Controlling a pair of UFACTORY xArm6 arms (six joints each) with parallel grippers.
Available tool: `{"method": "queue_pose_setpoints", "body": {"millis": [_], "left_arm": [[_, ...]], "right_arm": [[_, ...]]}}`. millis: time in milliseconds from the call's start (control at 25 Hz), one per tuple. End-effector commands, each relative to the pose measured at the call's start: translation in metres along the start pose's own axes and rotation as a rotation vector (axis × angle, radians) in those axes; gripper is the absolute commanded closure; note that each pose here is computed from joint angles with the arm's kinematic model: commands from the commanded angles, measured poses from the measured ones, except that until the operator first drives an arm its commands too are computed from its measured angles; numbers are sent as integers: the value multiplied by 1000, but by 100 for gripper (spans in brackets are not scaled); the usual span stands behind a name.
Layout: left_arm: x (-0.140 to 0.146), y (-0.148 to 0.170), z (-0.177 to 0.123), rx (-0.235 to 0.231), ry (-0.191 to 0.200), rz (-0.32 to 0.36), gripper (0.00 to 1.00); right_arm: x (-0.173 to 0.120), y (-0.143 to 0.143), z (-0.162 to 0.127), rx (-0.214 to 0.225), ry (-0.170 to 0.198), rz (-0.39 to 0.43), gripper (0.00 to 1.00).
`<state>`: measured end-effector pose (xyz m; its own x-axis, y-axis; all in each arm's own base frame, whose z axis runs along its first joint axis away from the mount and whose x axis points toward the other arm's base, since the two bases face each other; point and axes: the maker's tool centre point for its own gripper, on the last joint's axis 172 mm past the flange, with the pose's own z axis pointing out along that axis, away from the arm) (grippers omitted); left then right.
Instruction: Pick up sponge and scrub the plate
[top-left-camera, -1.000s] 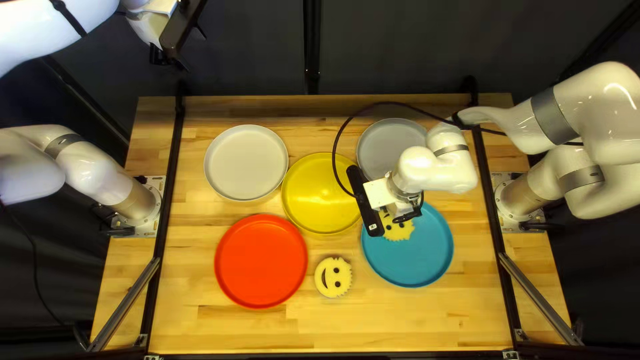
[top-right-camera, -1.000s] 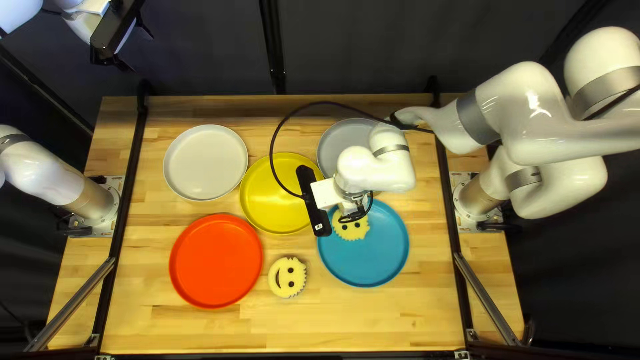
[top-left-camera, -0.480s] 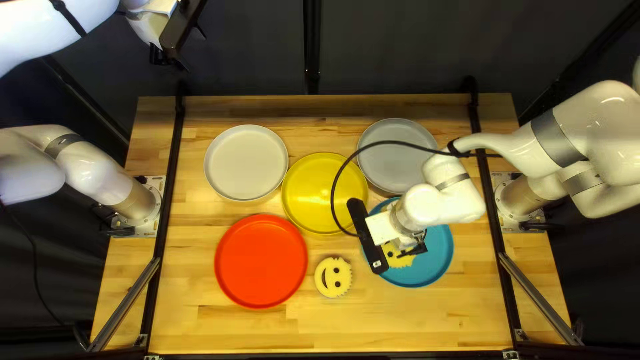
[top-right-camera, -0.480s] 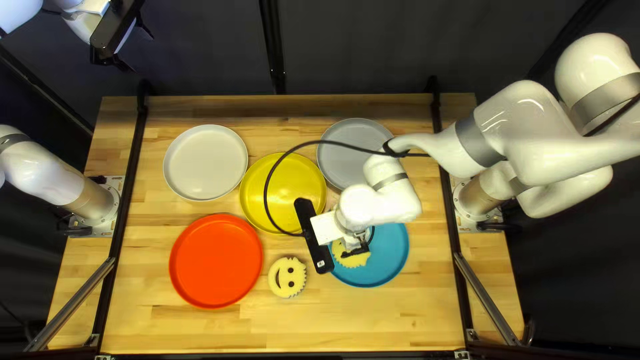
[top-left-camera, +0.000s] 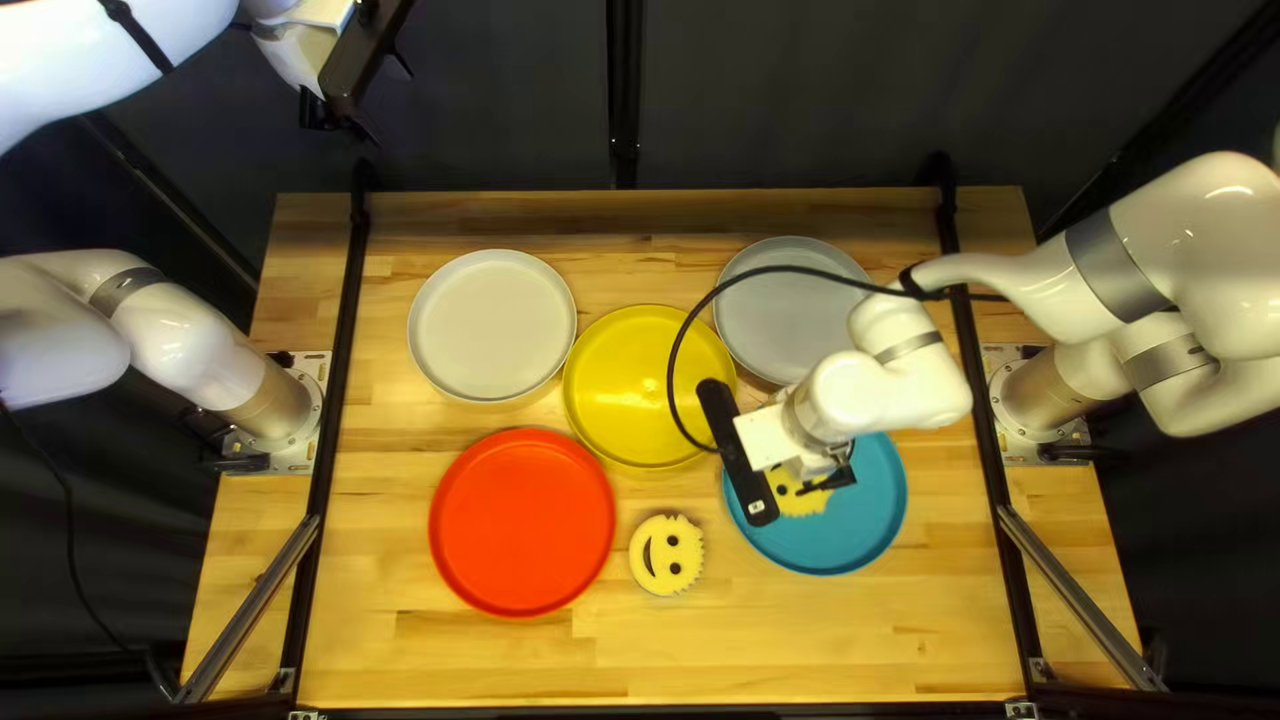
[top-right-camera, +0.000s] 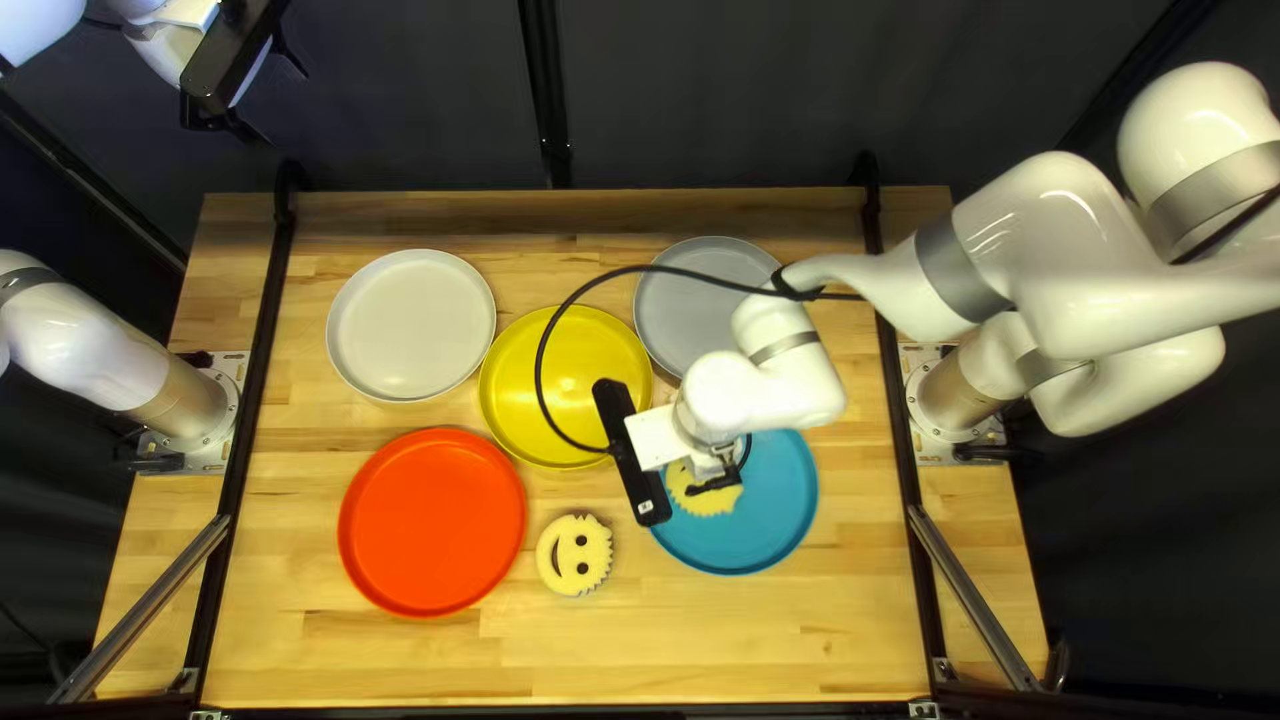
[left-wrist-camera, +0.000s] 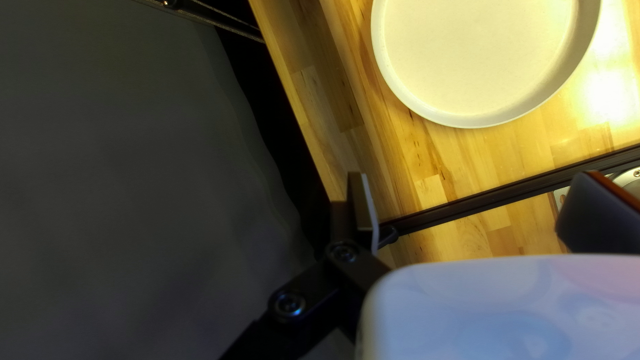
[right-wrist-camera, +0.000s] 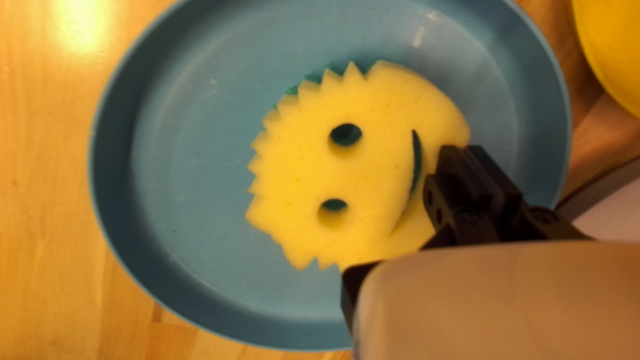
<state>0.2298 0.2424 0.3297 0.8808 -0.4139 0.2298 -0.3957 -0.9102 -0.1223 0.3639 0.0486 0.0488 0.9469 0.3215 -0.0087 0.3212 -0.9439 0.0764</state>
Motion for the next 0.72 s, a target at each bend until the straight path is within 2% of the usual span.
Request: {"method": "queue_pose_setpoints", "body": {"millis": [40, 160, 240, 600, 720], "left_arm": [[0, 0, 0, 0, 0, 0, 0], [0, 0, 0, 0, 0, 0, 0], [0, 0, 0, 0, 0, 0, 0], [0, 0, 0, 0, 0, 0, 0], [0, 0, 0, 0, 0, 0, 0]], "right_arm": [[-7, 8, -1, 2, -4, 10, 100], [-15, 10, -5, 2, -9, 24, 100], [-15, 0, -7, -1, -10, 25, 100], [5, -65, -16, -40, -10, -14, 100], [11, -77, -18, -36, -4, -19, 100]]}}
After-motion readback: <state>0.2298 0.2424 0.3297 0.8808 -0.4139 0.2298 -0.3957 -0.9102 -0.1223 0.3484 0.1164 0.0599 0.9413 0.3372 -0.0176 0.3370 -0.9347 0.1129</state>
